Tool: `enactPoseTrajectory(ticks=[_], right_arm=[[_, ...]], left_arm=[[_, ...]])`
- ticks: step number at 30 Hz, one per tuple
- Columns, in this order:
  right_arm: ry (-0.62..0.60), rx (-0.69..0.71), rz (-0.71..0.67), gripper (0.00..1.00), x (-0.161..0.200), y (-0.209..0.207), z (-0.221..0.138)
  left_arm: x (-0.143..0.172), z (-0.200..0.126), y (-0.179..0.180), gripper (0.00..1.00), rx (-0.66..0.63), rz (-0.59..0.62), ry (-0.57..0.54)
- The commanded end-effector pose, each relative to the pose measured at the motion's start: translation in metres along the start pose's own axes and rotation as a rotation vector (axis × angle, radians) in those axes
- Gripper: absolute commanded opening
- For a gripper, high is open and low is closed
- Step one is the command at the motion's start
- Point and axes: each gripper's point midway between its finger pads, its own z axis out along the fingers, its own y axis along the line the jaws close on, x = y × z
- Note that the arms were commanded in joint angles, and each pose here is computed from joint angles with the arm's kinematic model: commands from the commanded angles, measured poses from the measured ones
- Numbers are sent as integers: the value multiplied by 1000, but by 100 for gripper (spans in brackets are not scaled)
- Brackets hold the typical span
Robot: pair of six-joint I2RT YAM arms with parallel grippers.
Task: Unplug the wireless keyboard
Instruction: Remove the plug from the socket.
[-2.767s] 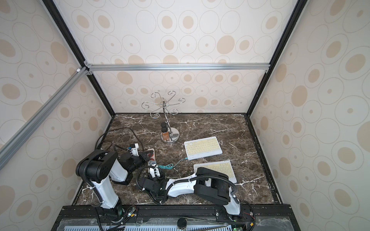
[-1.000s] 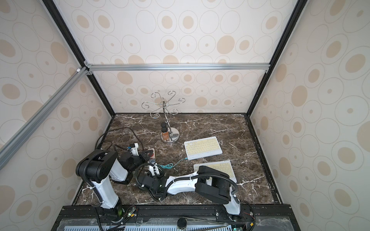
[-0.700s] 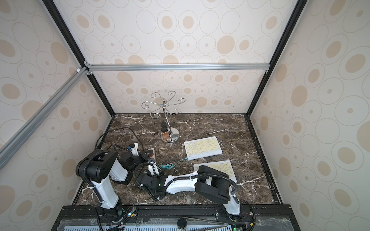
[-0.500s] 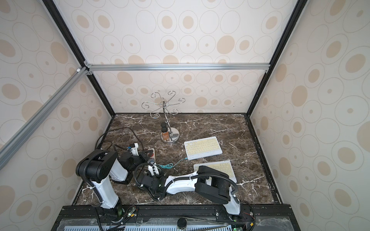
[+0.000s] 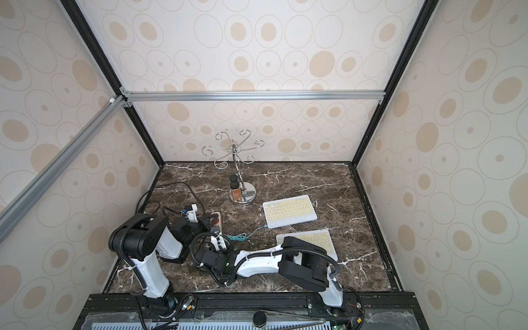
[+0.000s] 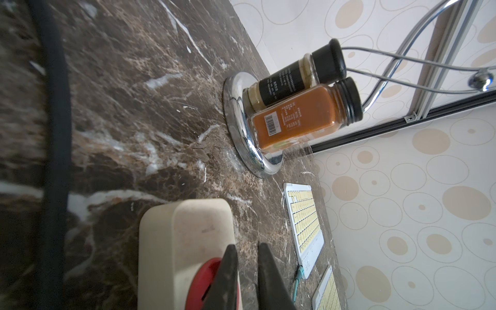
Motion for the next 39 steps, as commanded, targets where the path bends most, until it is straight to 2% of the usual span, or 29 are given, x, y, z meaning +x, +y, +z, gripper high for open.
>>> enactPoseTrajectory(ticks=[1,7,13,15,18,21,24,28,34,39], right_arm=[[11,-193,46,0,-4,37,-20],[25,-200,27,0,-9,41,-23],[34,-28,-63,0,-10,31,-15],[15,-15,-67,0,-12,32,-14],[24,-115,-20,0,-10,40,-10],[50,-262,102,0,-9,42,-6],[54,-293,133,0,-10,38,-7],[72,-230,80,0,-13,37,-9],[20,-68,-31,0,-20,36,-12],[-22,-56,-32,0,-25,34,-15]], left_arm=[[62,-17,73,16,-272,-143,187],[62,-17,72,16,-270,-144,187],[62,-17,73,16,-275,-144,189],[62,-17,74,16,-276,-143,189],[63,-17,74,16,-280,-143,192],[62,-17,74,16,-285,-138,191],[62,-18,75,16,-292,-133,190],[62,-18,75,16,-293,-132,192],[62,-18,76,16,-296,-134,194],[62,-17,76,16,-295,-133,194]])
